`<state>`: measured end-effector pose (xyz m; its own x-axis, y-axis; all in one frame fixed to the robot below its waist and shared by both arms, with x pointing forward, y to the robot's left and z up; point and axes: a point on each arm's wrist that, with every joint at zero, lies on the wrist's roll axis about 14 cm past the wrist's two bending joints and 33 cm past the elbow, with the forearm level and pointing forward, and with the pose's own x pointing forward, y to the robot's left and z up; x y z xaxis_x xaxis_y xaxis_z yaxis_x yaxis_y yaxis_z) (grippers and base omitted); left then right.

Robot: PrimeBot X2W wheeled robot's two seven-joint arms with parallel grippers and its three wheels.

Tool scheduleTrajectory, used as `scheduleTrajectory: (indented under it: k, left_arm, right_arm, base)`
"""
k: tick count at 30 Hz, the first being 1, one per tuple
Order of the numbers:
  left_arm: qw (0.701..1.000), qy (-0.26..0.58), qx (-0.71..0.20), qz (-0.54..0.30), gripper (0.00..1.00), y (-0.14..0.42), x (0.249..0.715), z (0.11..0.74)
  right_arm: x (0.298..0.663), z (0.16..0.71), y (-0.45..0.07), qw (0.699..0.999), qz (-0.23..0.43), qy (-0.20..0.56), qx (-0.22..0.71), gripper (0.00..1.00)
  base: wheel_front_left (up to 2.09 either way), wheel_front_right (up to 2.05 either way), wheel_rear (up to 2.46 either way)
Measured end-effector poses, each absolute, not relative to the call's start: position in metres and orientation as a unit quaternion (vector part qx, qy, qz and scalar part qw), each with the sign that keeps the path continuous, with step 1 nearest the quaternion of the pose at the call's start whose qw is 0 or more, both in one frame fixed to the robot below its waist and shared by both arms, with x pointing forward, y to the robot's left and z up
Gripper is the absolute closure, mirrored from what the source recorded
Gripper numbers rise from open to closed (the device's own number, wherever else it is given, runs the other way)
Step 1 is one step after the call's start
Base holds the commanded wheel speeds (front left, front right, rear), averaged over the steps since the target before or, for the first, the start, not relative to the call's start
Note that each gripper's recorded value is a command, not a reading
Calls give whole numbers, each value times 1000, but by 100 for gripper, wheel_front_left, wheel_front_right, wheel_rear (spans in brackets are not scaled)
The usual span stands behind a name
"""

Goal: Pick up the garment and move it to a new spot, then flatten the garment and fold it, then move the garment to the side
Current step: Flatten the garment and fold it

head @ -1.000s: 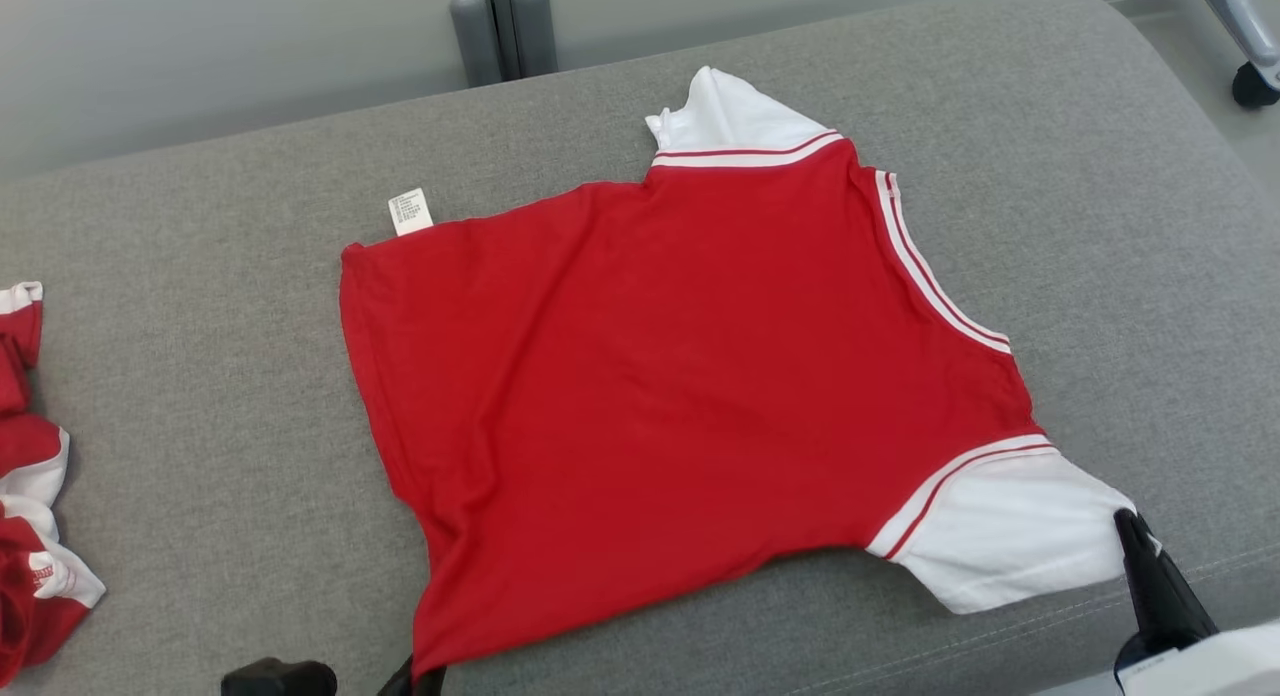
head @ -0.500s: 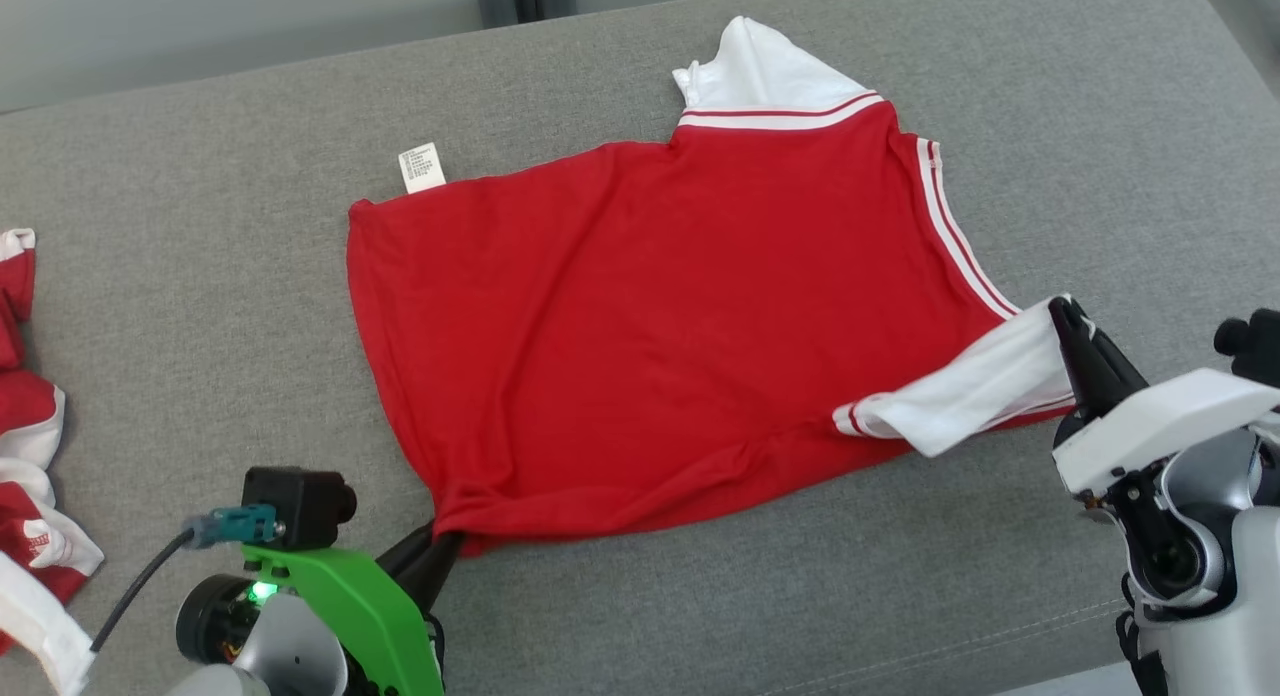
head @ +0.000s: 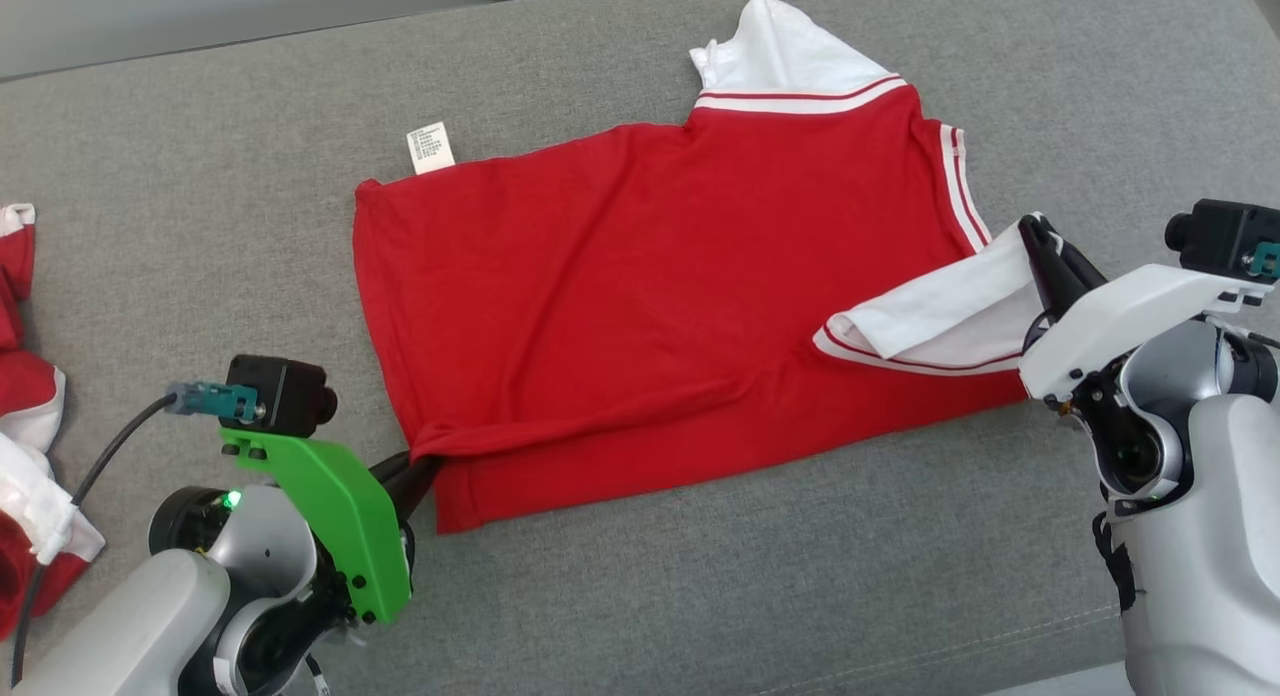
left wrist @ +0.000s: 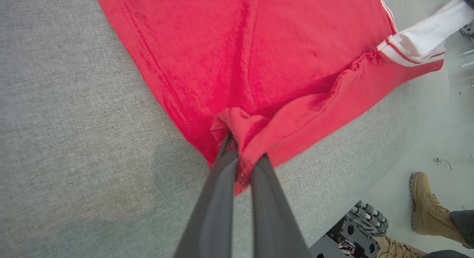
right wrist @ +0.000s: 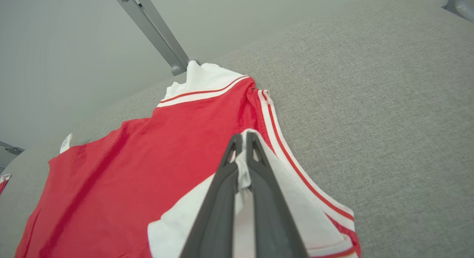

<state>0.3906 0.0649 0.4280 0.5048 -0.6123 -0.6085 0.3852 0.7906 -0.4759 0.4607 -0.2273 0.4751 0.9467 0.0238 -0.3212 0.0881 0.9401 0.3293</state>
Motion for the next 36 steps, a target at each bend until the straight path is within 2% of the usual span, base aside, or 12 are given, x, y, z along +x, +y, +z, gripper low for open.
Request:
scheduleTrajectory:
  k: [9, 10, 11, 12, 13, 19, 25, 30, 36]
  left_arm:
    - [850, 423, -135, -282, 100, 70, 392, 415]
    - [850, 425, -135, -281, 96, 70, 392, 414]
    - [849, 426, -141, -278, 60, 70, 393, 413]
    - [851, 422, -148, -275, 3, 70, 395, 414]
    - [855, 415, -153, -270, 0, 71, 399, 415]
    - [893, 331, -194, -237, 0, 80, 433, 440]
    - [907, 301, -196, -221, 0, 87, 427, 442]
    - [894, 325, -206, -229, 0, 72, 390, 429]
    - [883, 343, -227, -226, 0, 59, 374, 419]
  right_arm:
    - [475, 474, -231, 975, -14, 168, 144, 100]
    - [476, 473, -232, 975, -14, 168, 144, 100]
    - [478, 472, -233, 975, -16, 168, 142, 51]
    - [478, 469, -233, 975, -17, 173, 139, 0]
    - [477, 465, -234, 974, -19, 182, 136, 0]
    - [471, 457, -235, 972, -21, 197, 129, 0]
    - [452, 459, -242, 973, -19, 204, 107, 0]
    - [424, 445, -257, 965, -12, 260, 17, 0]
    - [406, 419, -267, 945, -20, 326, -14, 0]
  base:
    - [0, 0, 0]
    - [0, 0, 0]
    - [0, 0, 0]
    - [0, 0, 0]
    - [0, 0, 0]
    - [0, 0, 0]
    - [0, 0, 0]
    - [0, 0, 0]
    - [0, 0, 0]
